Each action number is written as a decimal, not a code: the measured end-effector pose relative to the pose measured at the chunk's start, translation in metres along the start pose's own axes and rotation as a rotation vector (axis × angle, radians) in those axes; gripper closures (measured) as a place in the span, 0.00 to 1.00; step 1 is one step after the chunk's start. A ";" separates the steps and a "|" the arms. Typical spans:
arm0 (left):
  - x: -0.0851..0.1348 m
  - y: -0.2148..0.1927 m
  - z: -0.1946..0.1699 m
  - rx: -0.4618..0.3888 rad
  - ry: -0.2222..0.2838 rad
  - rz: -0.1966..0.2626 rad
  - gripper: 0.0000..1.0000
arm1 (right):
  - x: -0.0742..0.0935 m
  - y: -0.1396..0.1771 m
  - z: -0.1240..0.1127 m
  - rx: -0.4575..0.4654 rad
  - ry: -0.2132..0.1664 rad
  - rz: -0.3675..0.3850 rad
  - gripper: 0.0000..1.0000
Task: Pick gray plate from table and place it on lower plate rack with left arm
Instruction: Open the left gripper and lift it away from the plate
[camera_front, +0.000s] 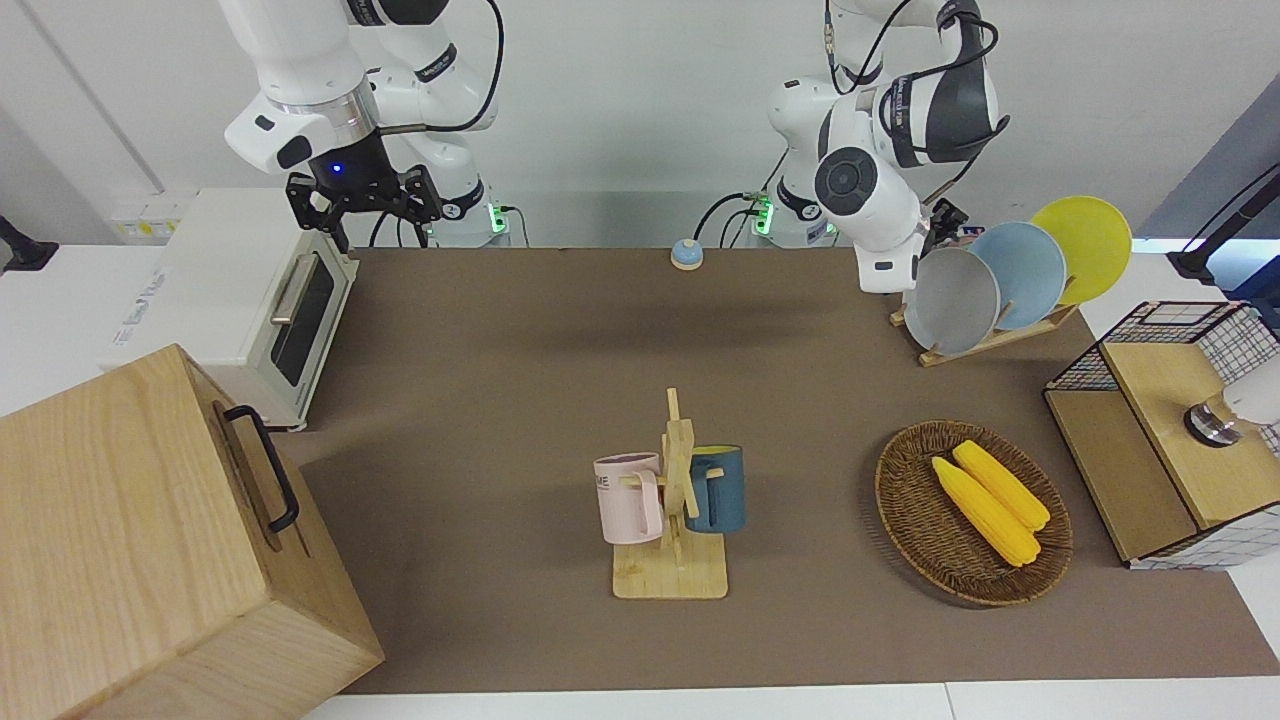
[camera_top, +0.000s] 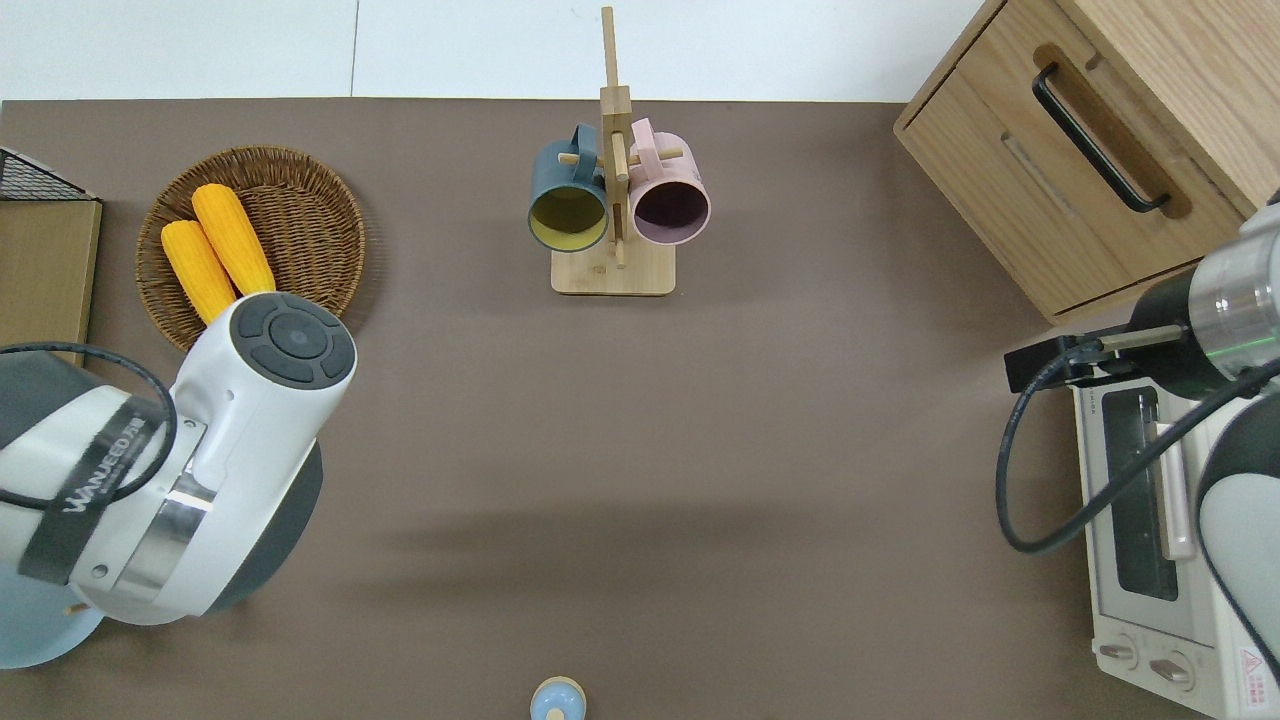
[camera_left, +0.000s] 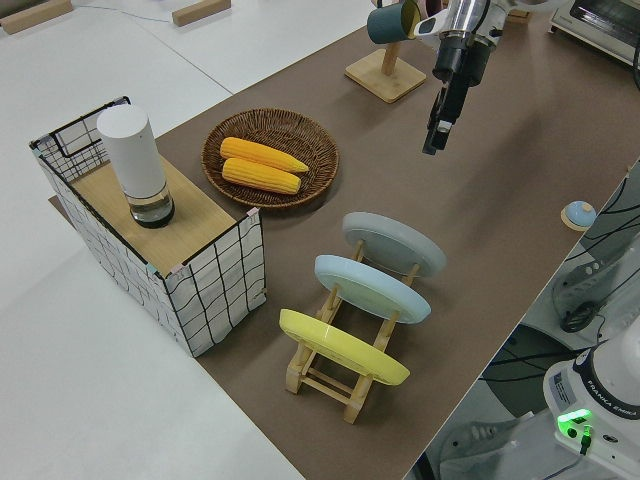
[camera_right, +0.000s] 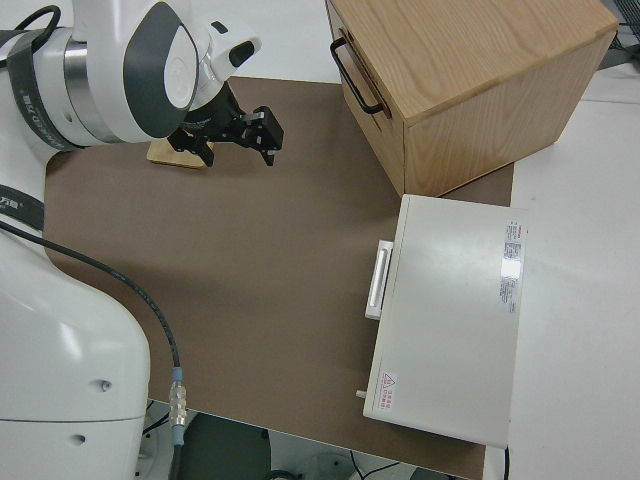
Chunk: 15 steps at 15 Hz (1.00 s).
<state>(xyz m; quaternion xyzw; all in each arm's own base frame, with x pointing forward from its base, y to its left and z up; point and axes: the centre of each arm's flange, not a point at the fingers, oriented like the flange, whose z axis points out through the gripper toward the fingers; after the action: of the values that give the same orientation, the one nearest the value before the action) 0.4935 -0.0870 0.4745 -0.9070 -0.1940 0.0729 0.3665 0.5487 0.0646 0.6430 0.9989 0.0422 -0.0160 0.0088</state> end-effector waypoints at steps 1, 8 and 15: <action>0.000 0.001 -0.008 -0.052 -0.009 0.013 0.00 | 0.000 0.000 0.000 0.000 0.000 0.000 0.01; 0.014 -0.018 -0.062 -0.500 -0.036 0.284 0.00 | 0.000 0.000 0.000 0.000 0.000 0.000 0.01; 0.037 -0.074 -0.085 -0.705 0.041 0.424 0.00 | 0.000 0.000 0.000 0.000 0.000 0.000 0.01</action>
<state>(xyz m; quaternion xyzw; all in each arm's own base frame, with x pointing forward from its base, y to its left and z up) 0.5290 -0.0777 0.5871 -0.9982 -0.0086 0.0579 0.0137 0.5487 0.0646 0.6430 0.9989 0.0422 -0.0160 0.0088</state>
